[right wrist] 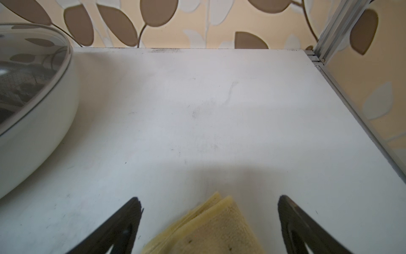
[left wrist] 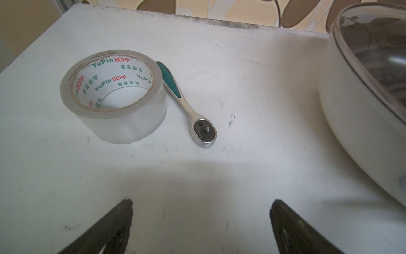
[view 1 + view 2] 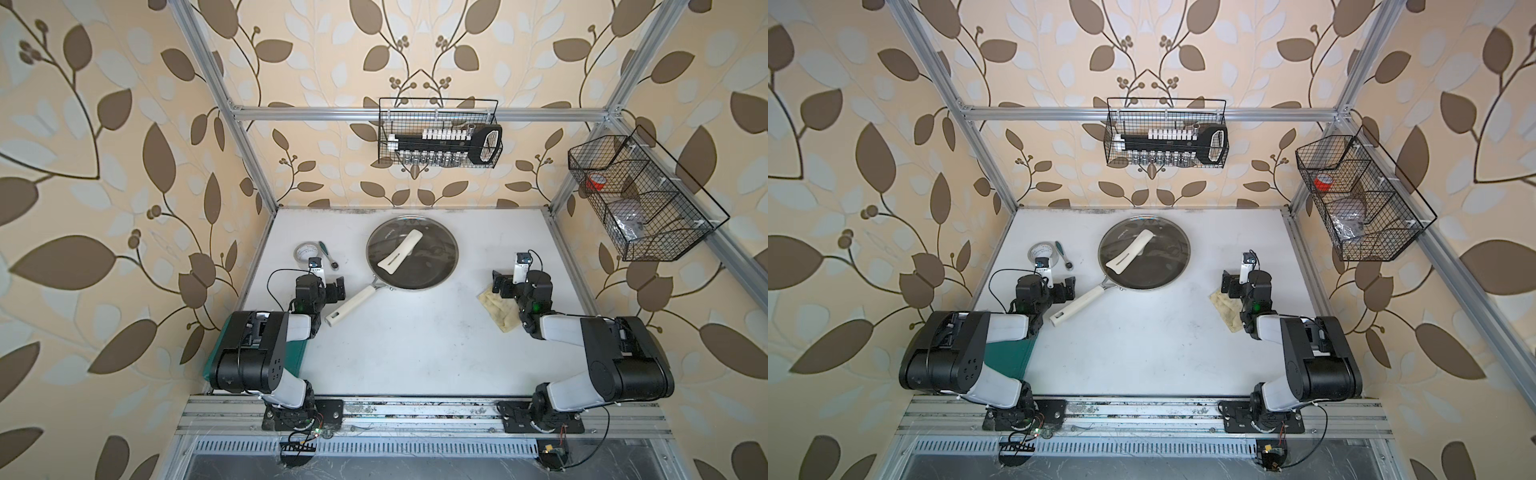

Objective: Wipe the pot lid with a cloth
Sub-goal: Reset both arms

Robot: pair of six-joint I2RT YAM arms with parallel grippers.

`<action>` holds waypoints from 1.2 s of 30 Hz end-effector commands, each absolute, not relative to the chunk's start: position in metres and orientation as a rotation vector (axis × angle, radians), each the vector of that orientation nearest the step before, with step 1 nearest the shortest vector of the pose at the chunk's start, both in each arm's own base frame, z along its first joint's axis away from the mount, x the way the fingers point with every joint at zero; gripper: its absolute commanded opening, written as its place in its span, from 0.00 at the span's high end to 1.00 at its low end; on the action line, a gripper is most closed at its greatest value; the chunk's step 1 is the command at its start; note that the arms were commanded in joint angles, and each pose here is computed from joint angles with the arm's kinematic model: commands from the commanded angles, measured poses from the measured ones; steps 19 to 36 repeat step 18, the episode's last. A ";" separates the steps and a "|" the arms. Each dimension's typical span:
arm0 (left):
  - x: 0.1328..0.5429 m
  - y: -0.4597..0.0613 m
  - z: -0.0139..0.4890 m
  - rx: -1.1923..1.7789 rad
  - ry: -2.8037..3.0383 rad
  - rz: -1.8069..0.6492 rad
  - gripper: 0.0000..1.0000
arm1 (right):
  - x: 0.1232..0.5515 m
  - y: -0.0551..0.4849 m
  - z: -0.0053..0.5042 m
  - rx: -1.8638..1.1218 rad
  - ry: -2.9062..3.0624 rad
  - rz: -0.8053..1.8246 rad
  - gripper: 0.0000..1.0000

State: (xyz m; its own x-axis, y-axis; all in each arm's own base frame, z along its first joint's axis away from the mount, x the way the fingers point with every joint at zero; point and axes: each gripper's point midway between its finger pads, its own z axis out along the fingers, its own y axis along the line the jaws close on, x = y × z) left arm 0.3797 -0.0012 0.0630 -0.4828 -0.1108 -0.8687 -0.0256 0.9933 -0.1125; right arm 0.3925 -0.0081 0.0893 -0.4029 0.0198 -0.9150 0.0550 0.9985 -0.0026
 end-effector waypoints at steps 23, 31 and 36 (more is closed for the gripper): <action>0.384 -0.001 0.076 -0.074 2.032 -0.080 0.01 | 0.394 -0.007 0.091 0.040 1.970 -0.031 0.04; 0.384 -0.001 0.076 -0.074 2.032 -0.080 0.01 | 0.394 -0.007 0.091 0.040 1.970 -0.031 0.04; 0.384 -0.001 0.076 -0.074 2.032 -0.080 0.01 | 0.394 -0.007 0.091 0.040 1.970 -0.031 0.04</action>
